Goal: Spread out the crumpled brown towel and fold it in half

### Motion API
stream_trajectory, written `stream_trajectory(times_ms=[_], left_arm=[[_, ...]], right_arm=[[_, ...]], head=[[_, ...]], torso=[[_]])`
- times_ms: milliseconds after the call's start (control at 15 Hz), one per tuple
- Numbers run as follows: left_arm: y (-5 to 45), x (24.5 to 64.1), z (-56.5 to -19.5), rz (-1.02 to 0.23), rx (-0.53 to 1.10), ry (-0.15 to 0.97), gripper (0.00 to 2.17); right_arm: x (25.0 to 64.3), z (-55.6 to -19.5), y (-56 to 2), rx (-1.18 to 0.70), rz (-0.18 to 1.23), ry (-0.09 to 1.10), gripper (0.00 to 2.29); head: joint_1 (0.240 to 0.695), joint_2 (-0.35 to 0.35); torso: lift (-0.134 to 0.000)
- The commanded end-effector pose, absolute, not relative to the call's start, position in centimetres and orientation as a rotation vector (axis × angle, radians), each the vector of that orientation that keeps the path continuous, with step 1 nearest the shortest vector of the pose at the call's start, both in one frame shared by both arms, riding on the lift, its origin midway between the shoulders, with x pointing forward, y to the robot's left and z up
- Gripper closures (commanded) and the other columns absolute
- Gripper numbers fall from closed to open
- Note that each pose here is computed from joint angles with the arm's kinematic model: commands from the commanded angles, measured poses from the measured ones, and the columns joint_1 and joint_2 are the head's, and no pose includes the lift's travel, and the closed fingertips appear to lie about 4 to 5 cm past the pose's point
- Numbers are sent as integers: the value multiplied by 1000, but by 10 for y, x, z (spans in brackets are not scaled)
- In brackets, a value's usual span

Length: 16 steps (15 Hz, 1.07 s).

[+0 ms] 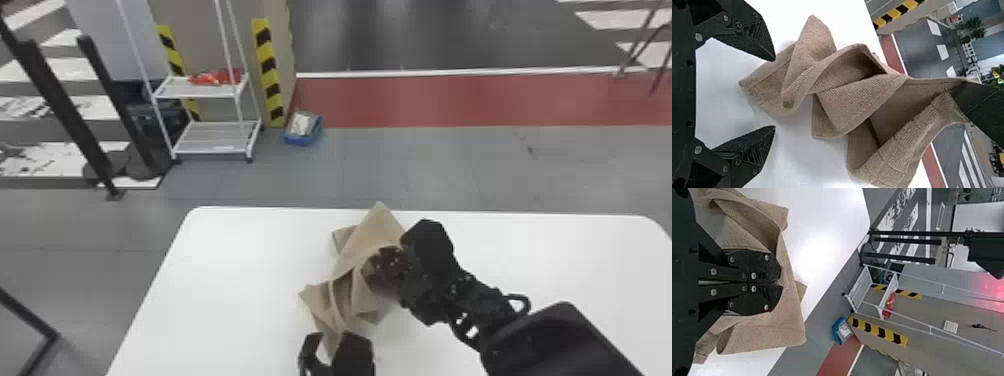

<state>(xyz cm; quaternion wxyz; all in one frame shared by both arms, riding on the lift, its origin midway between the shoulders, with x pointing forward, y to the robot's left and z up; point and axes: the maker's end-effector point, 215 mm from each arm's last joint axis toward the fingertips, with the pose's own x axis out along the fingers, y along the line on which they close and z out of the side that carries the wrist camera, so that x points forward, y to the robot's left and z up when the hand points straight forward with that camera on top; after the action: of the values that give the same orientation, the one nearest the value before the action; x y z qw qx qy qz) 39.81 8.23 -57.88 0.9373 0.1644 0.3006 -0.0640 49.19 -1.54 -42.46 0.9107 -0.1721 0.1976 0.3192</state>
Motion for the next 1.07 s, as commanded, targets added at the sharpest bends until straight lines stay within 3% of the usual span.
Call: stream_trajectory(times_ms=[0,133,400,600,667,867,1000], left_arm=[[80,396,-579,-130,335,625,319],[77,395,-580,-130,331,627,336],[74,395,-580,-132,314,633,643],[72,394,-579,-129,312,633,647],[71,392,-580,-130,314,635,788],[78,382,-592,-123,320,704,1781],[92,382,-593,-103,315,730,1905]], right_arm=[[493,-425,-18,-354,654,409,1646],[493,-425,-17,-352,655,409,1642],[494,-425,-16,-348,658,407,1642],[494,-425,-16,-346,658,411,1642],[494,-425,-17,-346,656,410,1642],[495,-424,-19,-345,652,409,1642],[495,-426,-26,-340,641,414,1642]], head=[[695,85],[695,81],[695,76],[695,73],[695,72],[695,69],[695,72]], torso=[[0],[0],[0],[0],[0],[0],[0]])
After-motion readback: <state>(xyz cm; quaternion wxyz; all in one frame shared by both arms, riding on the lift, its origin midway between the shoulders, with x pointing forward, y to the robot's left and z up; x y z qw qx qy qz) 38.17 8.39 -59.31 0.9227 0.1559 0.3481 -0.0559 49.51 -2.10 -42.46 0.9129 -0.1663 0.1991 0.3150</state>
